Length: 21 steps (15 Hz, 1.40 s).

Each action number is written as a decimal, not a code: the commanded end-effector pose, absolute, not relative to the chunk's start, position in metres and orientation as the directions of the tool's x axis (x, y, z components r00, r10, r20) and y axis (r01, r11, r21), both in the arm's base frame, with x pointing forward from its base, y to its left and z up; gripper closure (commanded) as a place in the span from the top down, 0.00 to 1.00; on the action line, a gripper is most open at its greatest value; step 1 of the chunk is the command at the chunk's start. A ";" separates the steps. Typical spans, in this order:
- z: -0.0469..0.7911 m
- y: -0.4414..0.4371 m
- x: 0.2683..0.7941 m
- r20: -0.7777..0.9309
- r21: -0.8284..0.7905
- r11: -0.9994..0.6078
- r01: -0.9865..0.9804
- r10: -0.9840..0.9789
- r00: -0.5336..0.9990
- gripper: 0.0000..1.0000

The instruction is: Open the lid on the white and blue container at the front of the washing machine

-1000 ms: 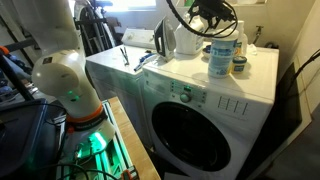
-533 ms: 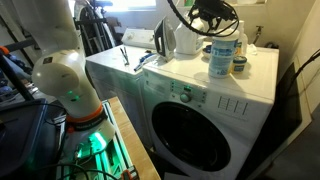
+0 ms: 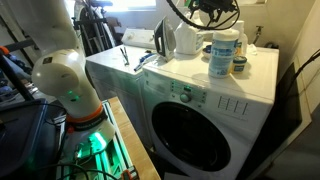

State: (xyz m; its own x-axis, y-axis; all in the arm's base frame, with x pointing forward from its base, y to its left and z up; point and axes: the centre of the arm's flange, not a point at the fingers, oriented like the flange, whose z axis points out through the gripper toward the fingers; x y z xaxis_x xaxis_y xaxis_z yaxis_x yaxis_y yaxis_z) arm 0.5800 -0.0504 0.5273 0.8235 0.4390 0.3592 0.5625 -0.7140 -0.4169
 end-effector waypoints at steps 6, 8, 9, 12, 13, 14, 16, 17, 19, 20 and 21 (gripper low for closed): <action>0.605 -0.087 0.530 0.338 -0.264 -0.911 0.317 0.221 0.915 1.00; 0.622 -0.096 0.519 0.303 -0.231 -0.947 0.224 0.149 0.941 1.00; 0.630 -0.099 0.512 0.277 -0.209 -0.961 0.181 0.119 0.953 1.00; 0.648 -0.108 0.497 0.275 -0.123 -0.992 0.029 -0.006 0.961 1.00; 0.652 -0.110 0.492 0.284 -0.091 -0.996 -0.017 -0.043 0.958 1.00; 0.658 -0.111 0.487 0.273 -0.073 -0.995 -0.068 -0.086 0.958 1.00; 0.667 -0.115 0.478 0.246 -0.059 -0.987 -0.147 -0.157 0.956 1.00; 0.669 -0.118 0.474 0.229 -0.067 -0.983 -0.172 -0.182 0.956 1.00; 0.673 -0.123 0.464 0.155 -0.117 -0.971 -0.207 -0.223 0.962 1.00; 0.673 -0.127 0.460 0.117 -0.141 -0.964 -0.226 -0.243 0.963 1.00; 0.671 -0.133 0.456 0.108 -0.147 -0.955 -0.259 -0.276 0.955 1.00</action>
State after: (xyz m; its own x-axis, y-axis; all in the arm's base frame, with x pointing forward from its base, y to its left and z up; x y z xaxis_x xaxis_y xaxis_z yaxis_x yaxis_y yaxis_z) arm 0.4730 -0.1191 0.6705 0.9664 -0.1935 0.1693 -0.1778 -0.9786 -0.1034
